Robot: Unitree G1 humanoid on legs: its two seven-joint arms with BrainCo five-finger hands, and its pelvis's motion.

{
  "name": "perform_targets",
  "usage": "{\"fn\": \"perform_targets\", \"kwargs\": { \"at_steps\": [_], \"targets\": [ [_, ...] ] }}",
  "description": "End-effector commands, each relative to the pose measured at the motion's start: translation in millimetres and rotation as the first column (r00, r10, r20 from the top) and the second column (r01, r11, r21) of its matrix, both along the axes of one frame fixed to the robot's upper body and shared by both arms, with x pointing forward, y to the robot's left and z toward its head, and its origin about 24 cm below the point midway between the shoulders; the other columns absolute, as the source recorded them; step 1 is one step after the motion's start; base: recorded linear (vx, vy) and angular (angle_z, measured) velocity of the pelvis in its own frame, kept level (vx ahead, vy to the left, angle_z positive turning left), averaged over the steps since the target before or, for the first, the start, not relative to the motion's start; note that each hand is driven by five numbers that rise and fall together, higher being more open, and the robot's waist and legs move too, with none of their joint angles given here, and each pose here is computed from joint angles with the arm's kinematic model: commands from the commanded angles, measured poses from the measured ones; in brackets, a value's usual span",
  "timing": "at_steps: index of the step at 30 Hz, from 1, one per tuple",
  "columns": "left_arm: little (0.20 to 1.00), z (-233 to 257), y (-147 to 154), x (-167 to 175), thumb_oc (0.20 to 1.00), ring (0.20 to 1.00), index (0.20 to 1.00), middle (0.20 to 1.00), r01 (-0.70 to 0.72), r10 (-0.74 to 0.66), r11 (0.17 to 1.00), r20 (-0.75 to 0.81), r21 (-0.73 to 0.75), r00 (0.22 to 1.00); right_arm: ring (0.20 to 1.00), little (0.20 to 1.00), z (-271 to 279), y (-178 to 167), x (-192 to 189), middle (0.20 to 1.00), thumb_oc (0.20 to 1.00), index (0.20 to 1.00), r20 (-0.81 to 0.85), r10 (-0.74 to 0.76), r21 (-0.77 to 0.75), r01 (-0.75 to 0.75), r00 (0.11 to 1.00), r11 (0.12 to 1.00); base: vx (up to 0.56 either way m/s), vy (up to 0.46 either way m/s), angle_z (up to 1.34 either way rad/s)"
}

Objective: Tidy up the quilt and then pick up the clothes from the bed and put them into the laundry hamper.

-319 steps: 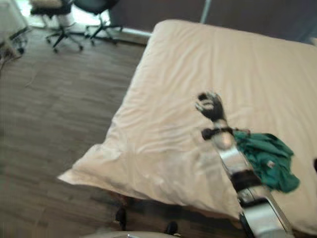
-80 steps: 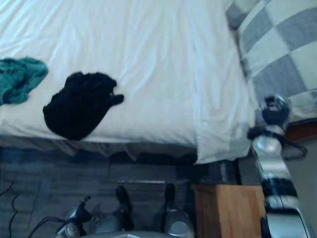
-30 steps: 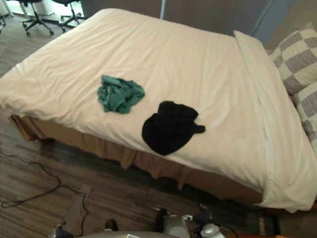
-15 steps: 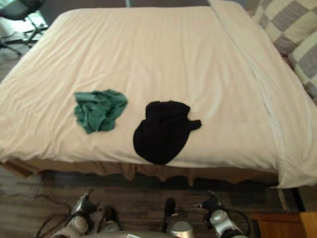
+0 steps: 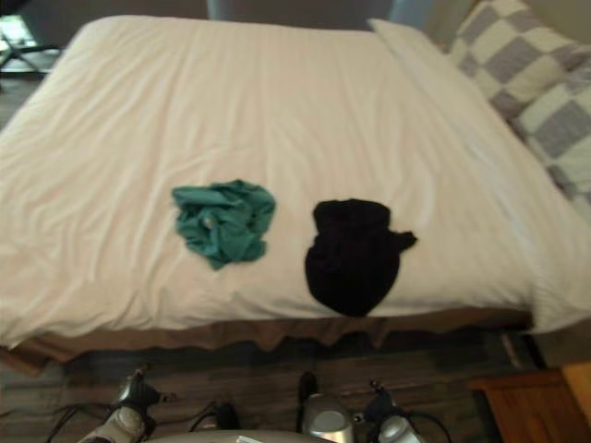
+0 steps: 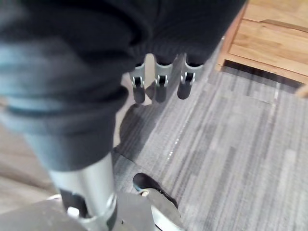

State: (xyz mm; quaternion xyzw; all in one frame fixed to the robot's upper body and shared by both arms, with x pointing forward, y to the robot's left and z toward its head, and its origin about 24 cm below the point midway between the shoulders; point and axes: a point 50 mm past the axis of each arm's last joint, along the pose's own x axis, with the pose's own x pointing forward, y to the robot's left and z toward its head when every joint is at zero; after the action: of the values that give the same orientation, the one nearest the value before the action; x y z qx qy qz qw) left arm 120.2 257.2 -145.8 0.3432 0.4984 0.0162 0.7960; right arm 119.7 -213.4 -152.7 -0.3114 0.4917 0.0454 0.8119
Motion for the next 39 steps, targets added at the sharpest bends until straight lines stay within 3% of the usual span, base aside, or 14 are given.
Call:
{"fn": "perform_targets", "kwargs": {
  "at_steps": [1, 7, 11, 12, 15, 18, 19, 20, 21, 22, 28, 33, 36, 39],
  "targets": [
    [1.0, -1, 18, -23, 1.0, 1.0, 1.0, 1.0, -0.125, 0.127, 0.991, -0.04, 0.042, 0.991, 1.0, 1.0, 3, 6, 20, 1.0, 1.0, 1.0, 0.044, -0.043, 0.015, 0.042, 0.998, 0.999, 0.13, -0.045, 0.63],
    [1.0, 5, 58, -74, 1.0, 1.0, 1.0, 1.0, -0.429, 0.438, 0.895, -0.062, 0.118, 0.897, 1.0, 1.0, 2, -39, -11, 1.0, 1.0, 1.0, 0.016, -0.311, -0.047, 0.312, 0.95, 0.949, 0.12, -0.041, 0.08],
    [1.0, 35, 111, -76, 1.0, 1.0, 1.0, 1.0, -0.565, 0.556, 0.802, 0.103, 0.192, 0.825, 1.0, 1.0, 27, -89, -3, 1.0, 1.0, 1.0, 0.214, -0.507, -0.05, 0.527, 0.835, 0.848, 0.06, -0.025, 0.01],
    [1.0, 58, 137, -62, 1.0, 1.0, 1.0, 1.0, -0.583, 0.538, 0.784, 0.235, 0.215, 0.81, 1.0, 1.0, 48, -114, 3, 1.0, 1.0, 1.0, 0.348, -0.537, -0.043, 0.585, 0.768, 0.81, 0.04, -0.007, -0.03],
    [1.0, 84, 159, -42, 1.0, 1.0, 1.0, 1.0, -0.586, 0.488, 0.777, 0.368, 0.23, 0.791, 1.0, 1.0, 73, -139, 9, 1.0, 1.0, 1.0, 0.478, -0.519, -0.055, 0.614, 0.709, 0.788, 0.02, 0.002, -0.03],
    [1.0, 167, 188, 20, 1.0, 1.0, 1.0, 1.0, -0.472, 0.183, 0.833, 0.661, 0.289, 0.728, 1.0, 1.0, 141, -181, 26, 1.0, 1.0, 1.0, 0.731, -0.306, -0.184, 0.608, 0.61, 0.772, 0.02, 0.003, -0.02],
    [1.0, 168, 188, 20, 1.0, 1.0, 1.0, 1.0, -0.472, 0.183, 0.833, 0.661, 0.289, 0.728, 1.0, 1.0, 141, -181, 25, 1.0, 1.0, 1.0, 0.731, -0.306, -0.185, 0.608, 0.61, 0.772, 0.03, 0.003, -0.02],
    [1.0, 204, 183, 46, 1.0, 1.0, 1.0, 1.0, -0.325, -0.028, 0.872, 0.699, 0.367, 0.714, 1.0, 1.0, 170, -189, 37, 1.0, 1.0, 1.0, 0.772, -0.148, -0.285, 0.546, 0.618, 0.788, 0.0, -0.001, -0.03],
    [1.0, 205, 183, 45, 1.0, 1.0, 1.0, 1.0, -0.325, -0.028, 0.871, 0.699, 0.367, 0.715, 1.0, 1.0, 170, -189, 37, 1.0, 1.0, 1.0, 0.772, -0.148, -0.285, 0.545, 0.618, 0.788, 0.04, 0.003, -0.03],
    [1.0, 230, 172, 64, 1.0, 1.0, 1.0, 1.0, -0.215, -0.186, 0.878, 0.719, 0.427, 0.669, 1.0, 1.0, 193, -190, 49, 1.0, 1.0, 1.0, 0.792, -0.02, -0.358, 0.492, 0.61, 0.794, 0.0, 0.0, 0.0],
    [1.0, 278, 126, 104, 1.0, 1.0, 1.0, 1.0, -0.021, -0.403, 0.885, 0.788, 0.465, 0.466, 1.0, 1.0, 233, -170, 81, 1.0, 1.0, 1.0, 0.782, 0.256, -0.499, 0.324, 0.569, 0.804, 0.0, -0.014, -0.06],
    [1.0, 308, 78, 160, 1.0, 1.0, 1.0, 1.0, 0.073, -0.572, 0.809, 0.755, 0.583, 0.321, 1.0, 1.0, 284, -138, 134, 1.0, 1.0, 1.0, 0.735, 0.528, -0.648, 0.214, 0.425, 0.73, -0.25, -0.01, 0.0],
    [1.0, 338, 41, 202, 1.0, 1.0, 1.0, 1.0, 0.047, -0.706, 0.697, 0.673, 0.716, 0.221, 1.0, 1.0, 332, -100, 169, 1.0, 1.0, 1.0, 0.708, 0.672, -0.706, 0.196, 0.219, 0.68, -0.3, -0.006, -0.03],
    [1.0, 349, 30, 221, 1.0, 1.0, 1.0, 1.0, 0.027, -0.742, 0.653, 0.632, 0.757, 0.225, 1.0, 1.0, 345, -83, 180, 1.0, 1.0, 1.0, 0.713, 0.687, -0.699, 0.2, 0.136, 0.686, -0.15, 0.008, -0.05]
  ]
}}
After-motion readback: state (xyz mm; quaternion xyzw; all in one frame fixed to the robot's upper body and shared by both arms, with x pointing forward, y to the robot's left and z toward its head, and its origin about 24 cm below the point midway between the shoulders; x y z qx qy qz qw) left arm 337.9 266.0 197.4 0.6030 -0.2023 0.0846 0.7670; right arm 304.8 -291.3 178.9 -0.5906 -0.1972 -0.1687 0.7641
